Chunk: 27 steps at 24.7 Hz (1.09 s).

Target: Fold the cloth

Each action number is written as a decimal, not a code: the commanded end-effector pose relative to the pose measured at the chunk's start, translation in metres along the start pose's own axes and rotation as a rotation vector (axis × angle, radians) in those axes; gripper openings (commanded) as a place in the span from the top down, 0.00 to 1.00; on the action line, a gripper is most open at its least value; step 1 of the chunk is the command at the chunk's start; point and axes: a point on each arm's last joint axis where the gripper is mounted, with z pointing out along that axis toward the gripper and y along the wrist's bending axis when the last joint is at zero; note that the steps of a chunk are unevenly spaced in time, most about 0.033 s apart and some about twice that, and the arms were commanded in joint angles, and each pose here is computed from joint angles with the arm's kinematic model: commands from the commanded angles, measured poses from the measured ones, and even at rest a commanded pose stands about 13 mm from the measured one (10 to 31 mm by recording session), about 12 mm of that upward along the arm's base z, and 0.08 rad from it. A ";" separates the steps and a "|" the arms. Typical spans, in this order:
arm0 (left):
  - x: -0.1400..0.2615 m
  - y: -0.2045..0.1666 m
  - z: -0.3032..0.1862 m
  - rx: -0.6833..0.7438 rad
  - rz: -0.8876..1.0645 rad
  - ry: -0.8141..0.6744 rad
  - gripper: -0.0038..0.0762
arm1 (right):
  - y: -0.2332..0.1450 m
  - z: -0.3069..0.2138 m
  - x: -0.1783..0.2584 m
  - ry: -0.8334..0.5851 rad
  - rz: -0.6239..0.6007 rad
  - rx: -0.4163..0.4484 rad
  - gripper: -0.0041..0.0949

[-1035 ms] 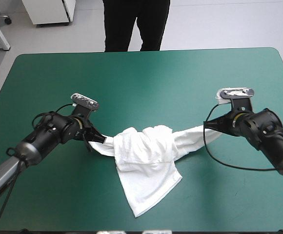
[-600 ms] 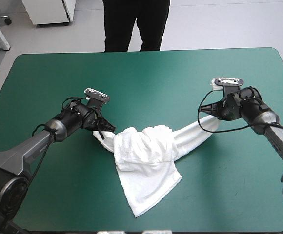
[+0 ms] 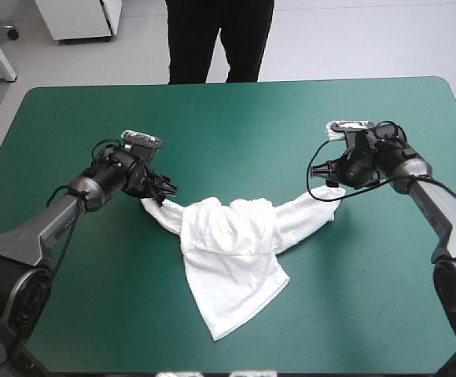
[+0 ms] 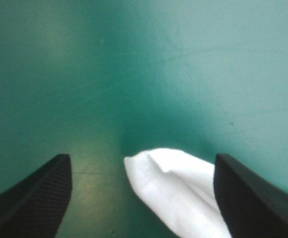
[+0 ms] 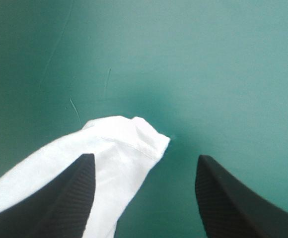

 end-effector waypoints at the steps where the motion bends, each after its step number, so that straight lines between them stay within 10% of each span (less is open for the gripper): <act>1: -0.020 0.013 -0.044 -0.058 0.000 -0.027 0.15 | -0.005 -0.043 -0.008 -0.070 -0.041 0.010 0.40; 12: 0.001 0.035 -0.150 -0.085 0.027 -0.106 0.21 | -0.018 -0.164 0.032 -0.187 -0.031 0.000 0.49; 27: -0.010 0.035 -0.069 0.084 -0.044 0.082 0.27 | -0.017 -0.169 0.035 -0.198 -0.008 -0.017 0.49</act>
